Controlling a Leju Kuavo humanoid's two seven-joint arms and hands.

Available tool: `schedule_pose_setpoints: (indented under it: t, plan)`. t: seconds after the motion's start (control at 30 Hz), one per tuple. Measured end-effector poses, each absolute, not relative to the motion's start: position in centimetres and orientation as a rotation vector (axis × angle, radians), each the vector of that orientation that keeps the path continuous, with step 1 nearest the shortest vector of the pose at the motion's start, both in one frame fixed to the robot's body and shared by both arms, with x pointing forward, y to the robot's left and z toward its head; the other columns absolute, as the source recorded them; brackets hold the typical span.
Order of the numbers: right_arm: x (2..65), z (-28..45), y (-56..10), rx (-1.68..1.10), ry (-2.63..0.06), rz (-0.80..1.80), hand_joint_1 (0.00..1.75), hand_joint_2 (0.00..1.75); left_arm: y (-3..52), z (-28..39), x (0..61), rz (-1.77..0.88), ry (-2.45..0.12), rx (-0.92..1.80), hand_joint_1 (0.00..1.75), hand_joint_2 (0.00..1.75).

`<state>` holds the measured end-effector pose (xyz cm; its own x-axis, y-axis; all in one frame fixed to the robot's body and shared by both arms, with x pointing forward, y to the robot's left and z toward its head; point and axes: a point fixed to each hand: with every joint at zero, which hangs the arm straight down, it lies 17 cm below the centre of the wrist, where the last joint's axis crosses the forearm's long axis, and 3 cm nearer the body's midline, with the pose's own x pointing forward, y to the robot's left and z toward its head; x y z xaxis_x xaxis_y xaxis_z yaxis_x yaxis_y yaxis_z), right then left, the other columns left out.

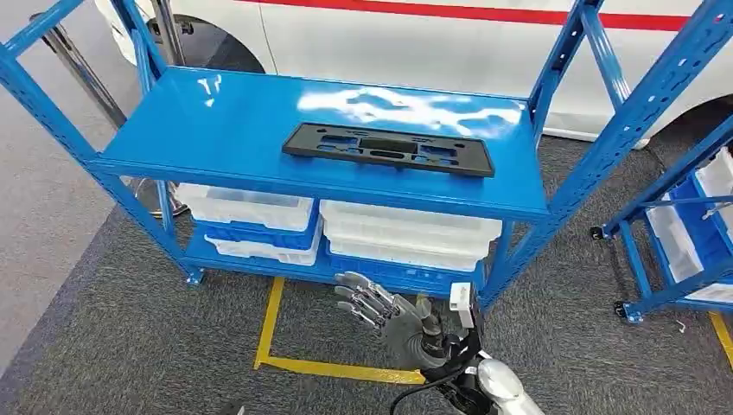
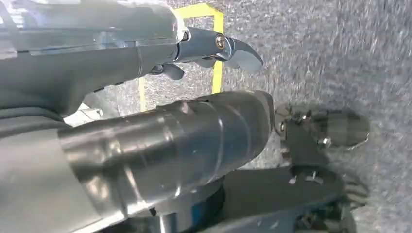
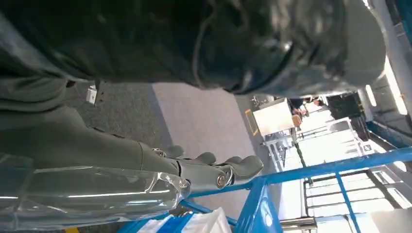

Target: Take the parts from the cabinet and place them on the table.

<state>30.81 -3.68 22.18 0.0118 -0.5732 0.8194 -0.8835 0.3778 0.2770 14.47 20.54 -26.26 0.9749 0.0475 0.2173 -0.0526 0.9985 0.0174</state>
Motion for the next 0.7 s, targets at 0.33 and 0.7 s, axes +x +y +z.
schedule_pose_setpoints:
  t: [0.33,0.7]
  plan:
    - [30.8,22.17,-3.55,1.307,-1.665,0.412,0.0,0.0,20.72,-26.29,14.43,0.052,-0.216,0.025,0.0,0.0]
    - [30.64,22.12,-3.58,1.316,-1.664,0.412,0.0,0.0,20.77,-26.27,14.54,0.049,-0.218,0.025,0.0,0.0]
